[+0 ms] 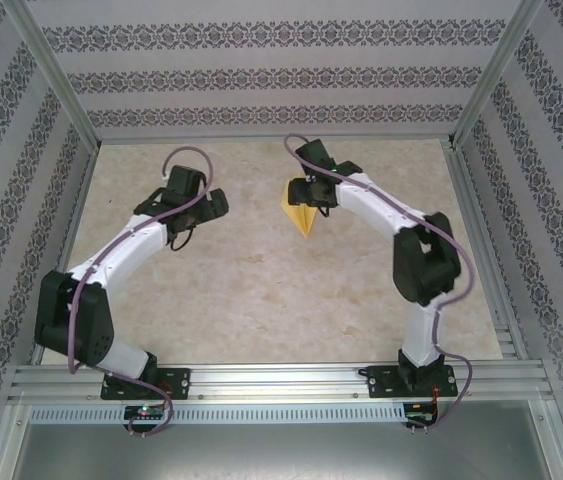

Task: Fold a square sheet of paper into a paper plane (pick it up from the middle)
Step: Move the paper plane to the top-center of the table, then reset both arms

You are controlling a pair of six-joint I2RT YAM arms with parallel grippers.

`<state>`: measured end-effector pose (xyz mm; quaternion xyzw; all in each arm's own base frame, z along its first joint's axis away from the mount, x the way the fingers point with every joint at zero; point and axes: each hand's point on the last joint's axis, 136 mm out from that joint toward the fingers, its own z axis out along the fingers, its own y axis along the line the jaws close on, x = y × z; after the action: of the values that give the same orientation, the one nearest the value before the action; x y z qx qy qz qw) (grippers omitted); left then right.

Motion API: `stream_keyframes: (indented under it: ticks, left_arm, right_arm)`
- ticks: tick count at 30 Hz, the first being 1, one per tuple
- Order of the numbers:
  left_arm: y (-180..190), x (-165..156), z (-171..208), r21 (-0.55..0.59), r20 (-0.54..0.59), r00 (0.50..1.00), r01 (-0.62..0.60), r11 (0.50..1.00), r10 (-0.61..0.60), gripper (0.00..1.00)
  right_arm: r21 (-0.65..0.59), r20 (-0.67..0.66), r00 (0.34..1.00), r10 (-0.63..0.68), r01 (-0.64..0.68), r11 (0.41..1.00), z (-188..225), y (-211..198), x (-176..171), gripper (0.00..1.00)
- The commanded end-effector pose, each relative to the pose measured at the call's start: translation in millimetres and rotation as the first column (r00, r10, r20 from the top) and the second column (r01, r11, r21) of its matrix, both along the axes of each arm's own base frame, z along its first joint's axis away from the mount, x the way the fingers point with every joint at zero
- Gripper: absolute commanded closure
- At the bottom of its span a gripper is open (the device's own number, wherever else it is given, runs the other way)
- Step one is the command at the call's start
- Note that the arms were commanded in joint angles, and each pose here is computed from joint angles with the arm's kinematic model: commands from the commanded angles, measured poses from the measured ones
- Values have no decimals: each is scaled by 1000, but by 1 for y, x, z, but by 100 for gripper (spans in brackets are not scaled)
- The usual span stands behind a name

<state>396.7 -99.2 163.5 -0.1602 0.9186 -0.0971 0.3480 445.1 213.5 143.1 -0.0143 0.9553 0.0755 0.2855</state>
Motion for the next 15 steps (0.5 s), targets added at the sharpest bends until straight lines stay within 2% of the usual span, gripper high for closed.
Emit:
stream_keyframes:
  ticks: [1,6,9,12,15]
  left_arm:
    - [38,-3,26,99,66,997,-42,994,36,0]
    - [88,-17,32,164,153,980,-149,975,125,0]
    - [124,-32,29,233,209,954,-261,937,214,0]
    - [153,-47,23,279,284,910,-380,882,303,0]
    - [162,-52,11,320,343,893,-404,857,293,0]
  right_arm:
    - [-18,183,978,-96,101,995,58,-41,-1,20]
    - [-59,396,893,-215,259,964,97,-115,-20,2]
    - [-66,464,832,-305,376,924,98,-166,-36,2]
    - [-80,504,770,-390,492,867,81,-216,-52,2]
    - [-95,547,710,-443,579,810,60,-254,-68,2]
